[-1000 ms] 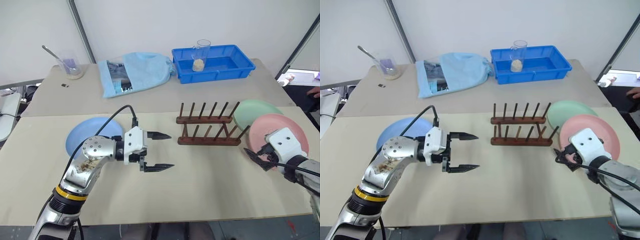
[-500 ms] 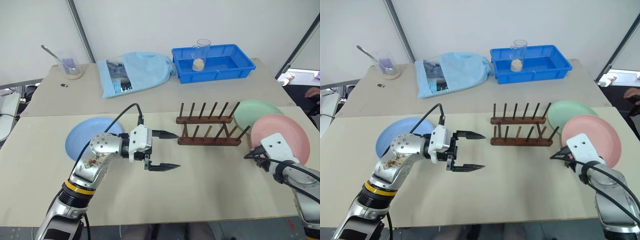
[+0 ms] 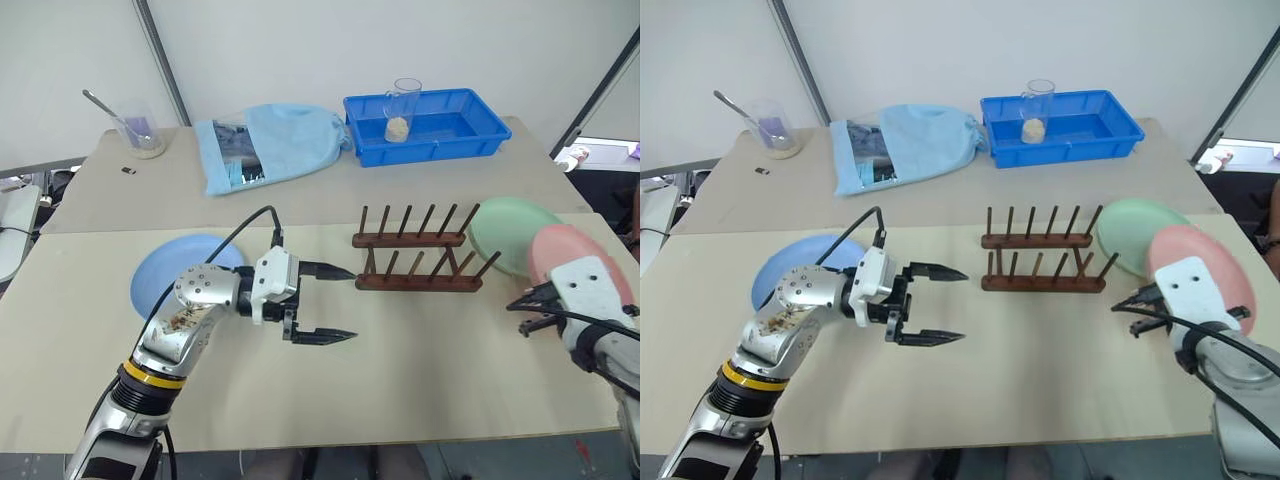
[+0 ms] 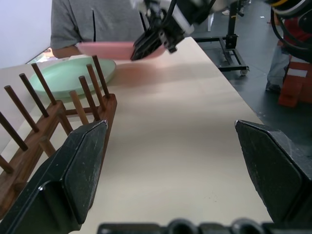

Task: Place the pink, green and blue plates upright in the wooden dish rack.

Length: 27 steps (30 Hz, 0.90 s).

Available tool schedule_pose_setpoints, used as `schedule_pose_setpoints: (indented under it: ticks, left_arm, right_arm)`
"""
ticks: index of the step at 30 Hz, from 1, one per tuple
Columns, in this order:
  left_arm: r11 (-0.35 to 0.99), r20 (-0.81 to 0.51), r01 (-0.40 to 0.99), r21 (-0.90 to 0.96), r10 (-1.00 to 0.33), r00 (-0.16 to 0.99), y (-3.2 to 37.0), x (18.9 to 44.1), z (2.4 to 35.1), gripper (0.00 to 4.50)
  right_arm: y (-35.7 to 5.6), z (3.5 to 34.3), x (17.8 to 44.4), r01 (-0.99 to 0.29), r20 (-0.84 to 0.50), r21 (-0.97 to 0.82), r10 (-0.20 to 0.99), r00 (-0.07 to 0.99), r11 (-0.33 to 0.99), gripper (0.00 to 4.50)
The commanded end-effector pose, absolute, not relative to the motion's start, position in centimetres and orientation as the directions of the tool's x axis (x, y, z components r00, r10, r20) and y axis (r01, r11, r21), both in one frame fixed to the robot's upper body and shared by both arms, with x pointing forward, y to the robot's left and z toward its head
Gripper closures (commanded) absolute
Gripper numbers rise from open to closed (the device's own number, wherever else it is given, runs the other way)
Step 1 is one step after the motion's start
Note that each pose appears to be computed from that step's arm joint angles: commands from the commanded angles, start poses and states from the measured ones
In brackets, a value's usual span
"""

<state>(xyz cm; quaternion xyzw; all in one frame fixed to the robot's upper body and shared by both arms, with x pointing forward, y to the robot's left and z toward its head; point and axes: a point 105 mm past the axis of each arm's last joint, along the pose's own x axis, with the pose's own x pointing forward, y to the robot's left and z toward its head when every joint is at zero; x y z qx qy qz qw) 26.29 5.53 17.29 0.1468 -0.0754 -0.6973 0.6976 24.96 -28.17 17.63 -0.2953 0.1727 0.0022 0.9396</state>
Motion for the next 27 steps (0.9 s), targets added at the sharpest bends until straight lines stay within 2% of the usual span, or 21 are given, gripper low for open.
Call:
schedule_pose_setpoints:
  ticks: [1,4,7,12,18,27]
  left_arm:
    - [0.015,-0.057,0.937,0.348,-0.998,0.037,5.9,26.8,19.2,0.00]
    - [0.036,-0.038,0.937,0.346,-0.998,0.053,6.1,27.2,19.8,0.00]
    - [0.059,-0.021,0.937,0.345,-0.997,0.070,6.3,27.5,20.2,0.00]
    - [0.069,-0.008,0.940,0.333,-0.997,0.077,6.2,27.5,20.5,0.00]
    - [0.085,0.006,0.942,0.324,-0.996,0.088,6.2,27.6,20.9,0.00]
    - [0.074,0.066,0.965,0.251,-0.996,0.059,5.9,27.4,21.8,0.00]
  right_arm:
    - [-26.3,23.3,24.6,-0.113,-0.174,-0.600,0.008,0.985,0.792,4.48]
    - [-23.9,26.9,25.2,-0.235,-0.090,-0.570,0.225,0.970,0.787,4.48]
    - [-22.5,29.7,25.8,-0.319,0.018,-0.465,0.369,0.929,0.826,4.48]
    - [-20.9,31.8,26.5,-0.562,0.152,-0.098,0.570,0.807,0.821,4.48]
    - [-22.4,31.5,27.2,-0.630,0.172,0.175,0.606,0.777,0.757,4.48]
    - [-24.9,30.3,27.3,-0.605,0.150,0.329,0.592,0.792,0.725,4.48]
